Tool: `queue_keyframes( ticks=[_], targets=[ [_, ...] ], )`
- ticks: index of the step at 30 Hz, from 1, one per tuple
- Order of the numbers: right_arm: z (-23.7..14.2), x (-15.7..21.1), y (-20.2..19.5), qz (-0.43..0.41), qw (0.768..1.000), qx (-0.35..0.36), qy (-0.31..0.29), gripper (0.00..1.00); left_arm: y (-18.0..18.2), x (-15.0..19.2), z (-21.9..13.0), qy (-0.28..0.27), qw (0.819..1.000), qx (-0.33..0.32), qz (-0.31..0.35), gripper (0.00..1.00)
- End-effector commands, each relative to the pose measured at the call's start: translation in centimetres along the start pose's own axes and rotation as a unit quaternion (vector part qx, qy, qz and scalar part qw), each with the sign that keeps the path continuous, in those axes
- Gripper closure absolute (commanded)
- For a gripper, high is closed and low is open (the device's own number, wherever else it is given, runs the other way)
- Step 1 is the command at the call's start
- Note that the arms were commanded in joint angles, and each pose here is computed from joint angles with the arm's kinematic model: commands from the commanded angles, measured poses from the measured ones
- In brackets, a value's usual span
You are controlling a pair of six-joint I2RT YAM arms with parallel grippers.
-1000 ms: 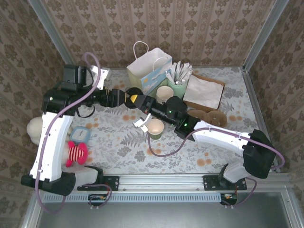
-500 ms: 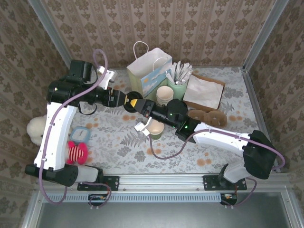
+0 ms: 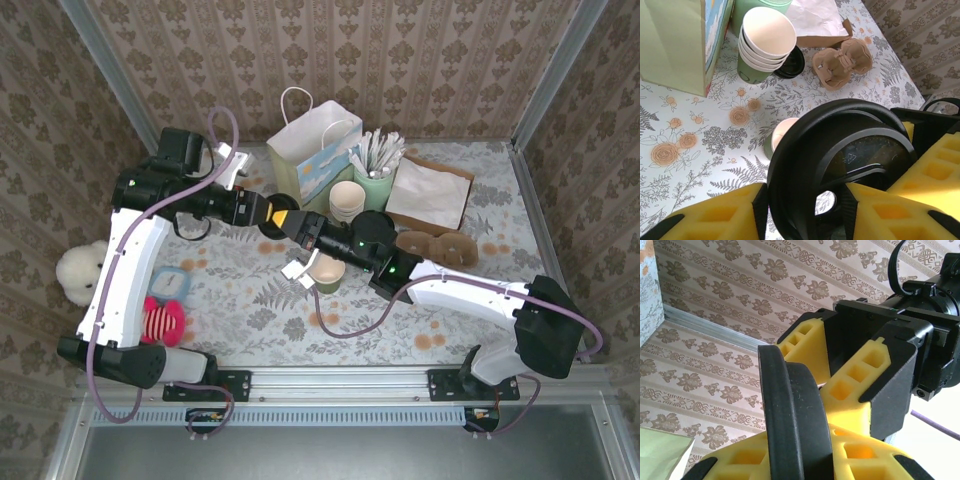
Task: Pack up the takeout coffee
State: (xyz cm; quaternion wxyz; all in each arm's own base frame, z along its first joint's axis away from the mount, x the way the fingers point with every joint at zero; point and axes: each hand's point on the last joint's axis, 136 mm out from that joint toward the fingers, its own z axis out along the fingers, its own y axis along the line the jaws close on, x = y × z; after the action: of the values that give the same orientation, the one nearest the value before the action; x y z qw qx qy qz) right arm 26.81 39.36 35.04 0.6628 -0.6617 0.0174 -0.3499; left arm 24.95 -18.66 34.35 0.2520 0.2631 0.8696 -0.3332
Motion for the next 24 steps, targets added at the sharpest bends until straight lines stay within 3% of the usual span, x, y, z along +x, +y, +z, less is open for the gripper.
queue_keyframes(
  ticks=[1, 12, 16, 21, 24],
  targets=[
    [-0.4, 0.2, -1.9, -0.006, 1.000, 0.025, 0.004, 0.91, -0.5, 0.2, 0.3, 0.001, 1.000, 0.025, 0.017, 0.62],
    [-0.7, -0.9, -1.5, -0.010, 1.000, 0.000, -0.019, 0.91, -0.6, 0.6, 0.8, 0.005, 0.999, 0.042, 0.018, 0.84],
    [-0.5, -0.9, -1.6, -0.007, 1.000, -0.001, -0.020, 0.91, -0.6, 0.4, 1.0, 0.001, 0.999, 0.044, 0.017, 1.00],
    [-0.4, -1.0, -1.3, -0.003, 1.000, -0.010, -0.020, 0.89, 0.0, 0.2, 1.1, -0.006, 1.000, 0.029, 0.011, 1.00],
    [-0.5, -1.5, -0.8, 0.015, 0.999, -0.034, -0.011, 0.74, 1.4, -0.4, 0.9, -0.025, 1.000, -0.019, 0.003, 1.00]
  ],
)
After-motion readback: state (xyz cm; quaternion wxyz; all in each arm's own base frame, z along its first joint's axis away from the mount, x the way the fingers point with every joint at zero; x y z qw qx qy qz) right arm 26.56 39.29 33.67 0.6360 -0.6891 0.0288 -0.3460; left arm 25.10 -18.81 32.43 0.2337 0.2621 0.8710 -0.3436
